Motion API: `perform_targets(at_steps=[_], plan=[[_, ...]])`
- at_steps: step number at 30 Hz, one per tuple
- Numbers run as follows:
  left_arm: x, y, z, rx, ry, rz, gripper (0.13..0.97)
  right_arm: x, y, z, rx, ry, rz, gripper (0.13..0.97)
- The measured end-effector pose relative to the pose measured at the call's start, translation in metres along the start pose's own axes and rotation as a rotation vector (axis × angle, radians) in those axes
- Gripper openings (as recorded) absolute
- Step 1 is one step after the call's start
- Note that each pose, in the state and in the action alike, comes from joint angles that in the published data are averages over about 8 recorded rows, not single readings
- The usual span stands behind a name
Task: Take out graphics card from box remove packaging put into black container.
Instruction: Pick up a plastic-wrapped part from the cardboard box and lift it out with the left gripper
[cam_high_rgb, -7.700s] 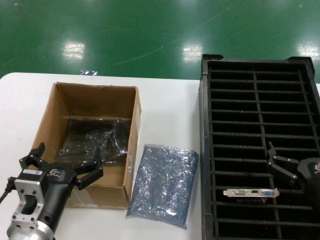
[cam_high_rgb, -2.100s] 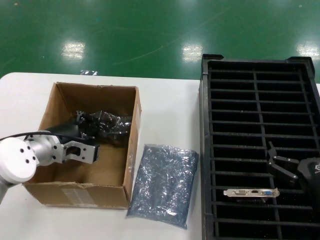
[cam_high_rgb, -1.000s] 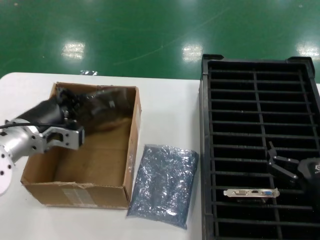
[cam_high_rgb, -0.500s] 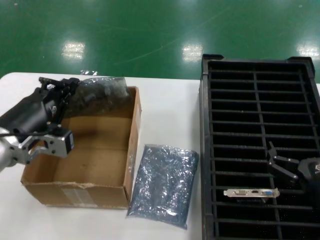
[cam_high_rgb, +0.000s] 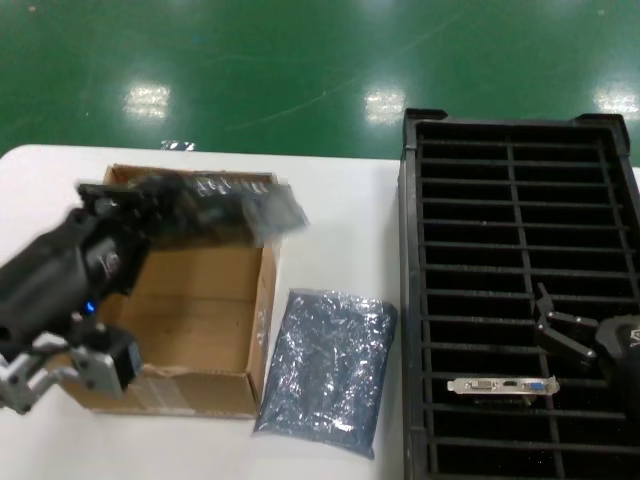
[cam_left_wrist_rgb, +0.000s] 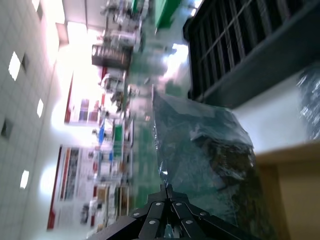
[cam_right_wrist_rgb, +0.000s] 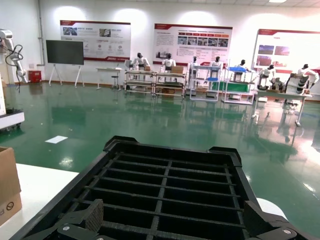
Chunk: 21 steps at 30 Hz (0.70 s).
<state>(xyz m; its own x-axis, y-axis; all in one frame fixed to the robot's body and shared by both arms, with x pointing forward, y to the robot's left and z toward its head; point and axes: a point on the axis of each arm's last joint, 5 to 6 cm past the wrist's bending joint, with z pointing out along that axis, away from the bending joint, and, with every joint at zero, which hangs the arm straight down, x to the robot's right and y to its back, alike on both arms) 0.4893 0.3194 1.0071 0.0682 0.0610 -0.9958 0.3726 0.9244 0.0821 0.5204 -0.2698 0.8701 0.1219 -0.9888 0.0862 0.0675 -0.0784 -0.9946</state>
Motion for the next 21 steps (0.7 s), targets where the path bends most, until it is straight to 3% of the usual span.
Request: perform_targets(at_steps=[5,10,16,21], plan=[[0.0059,-0.0134,-0.012,0.084,0.021,0.013,0.139,0.0,0.0,0.0,0.0,0.0,0.0,0.966],[0.013,-0.0198,-0.02,0.146,0.056,0.031,0.139,0.0,0.0,0.0,0.0,0.0,0.0,0.966],[0.0184,-0.0211,-0.024,0.192,0.069,0.043,0.139,0.0,0.0,0.0,0.0,0.0,0.0,0.966],[0.0194,-0.0211,-0.024,0.203,0.065,0.044,0.139,0.0,0.0,0.0,0.0,0.0,0.0,0.966]])
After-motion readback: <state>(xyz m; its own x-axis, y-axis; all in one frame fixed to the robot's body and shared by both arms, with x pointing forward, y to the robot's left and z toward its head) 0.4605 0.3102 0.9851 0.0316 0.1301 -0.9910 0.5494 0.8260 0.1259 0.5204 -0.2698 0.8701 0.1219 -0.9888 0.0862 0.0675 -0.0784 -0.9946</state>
